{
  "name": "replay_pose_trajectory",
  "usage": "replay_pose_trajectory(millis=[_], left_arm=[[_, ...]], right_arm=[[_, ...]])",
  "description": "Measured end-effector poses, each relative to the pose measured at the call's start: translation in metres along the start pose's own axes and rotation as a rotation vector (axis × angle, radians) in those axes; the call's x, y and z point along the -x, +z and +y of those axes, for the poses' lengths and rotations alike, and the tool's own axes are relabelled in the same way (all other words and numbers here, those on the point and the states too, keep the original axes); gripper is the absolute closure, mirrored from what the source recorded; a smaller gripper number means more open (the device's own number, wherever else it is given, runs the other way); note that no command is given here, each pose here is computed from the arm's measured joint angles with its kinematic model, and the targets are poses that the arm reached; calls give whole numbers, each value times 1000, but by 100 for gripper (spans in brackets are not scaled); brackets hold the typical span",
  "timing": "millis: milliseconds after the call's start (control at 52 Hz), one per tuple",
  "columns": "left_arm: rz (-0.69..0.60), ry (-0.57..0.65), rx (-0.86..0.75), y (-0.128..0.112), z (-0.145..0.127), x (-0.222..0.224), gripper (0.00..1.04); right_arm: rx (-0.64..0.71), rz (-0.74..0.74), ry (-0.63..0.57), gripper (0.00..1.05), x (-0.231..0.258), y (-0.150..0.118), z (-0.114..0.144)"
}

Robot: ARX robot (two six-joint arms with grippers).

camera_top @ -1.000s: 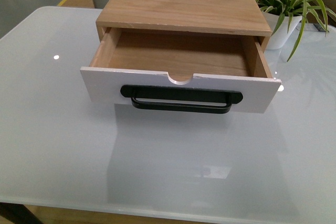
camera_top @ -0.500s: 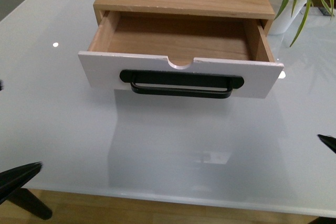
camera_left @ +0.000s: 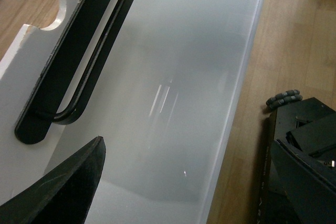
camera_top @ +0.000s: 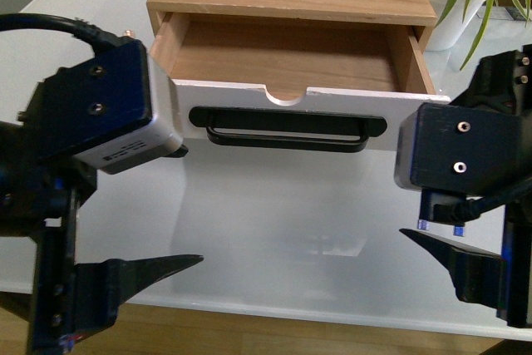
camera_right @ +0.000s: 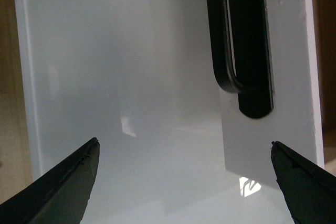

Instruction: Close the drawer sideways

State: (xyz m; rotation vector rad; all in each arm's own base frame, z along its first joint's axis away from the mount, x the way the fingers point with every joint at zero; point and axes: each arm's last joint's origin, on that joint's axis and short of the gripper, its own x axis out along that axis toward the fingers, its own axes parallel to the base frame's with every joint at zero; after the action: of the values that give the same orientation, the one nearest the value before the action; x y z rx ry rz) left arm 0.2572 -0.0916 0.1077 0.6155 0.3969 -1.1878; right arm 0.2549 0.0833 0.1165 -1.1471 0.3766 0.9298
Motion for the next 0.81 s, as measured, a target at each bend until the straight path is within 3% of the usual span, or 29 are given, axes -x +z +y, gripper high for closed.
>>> replay_pose_trajectory(millis=[808], left_arm=[[-27,-83,-42,8,42,-50,9]], right_arm=[[133,-71,75,9,-42,14,-10]])
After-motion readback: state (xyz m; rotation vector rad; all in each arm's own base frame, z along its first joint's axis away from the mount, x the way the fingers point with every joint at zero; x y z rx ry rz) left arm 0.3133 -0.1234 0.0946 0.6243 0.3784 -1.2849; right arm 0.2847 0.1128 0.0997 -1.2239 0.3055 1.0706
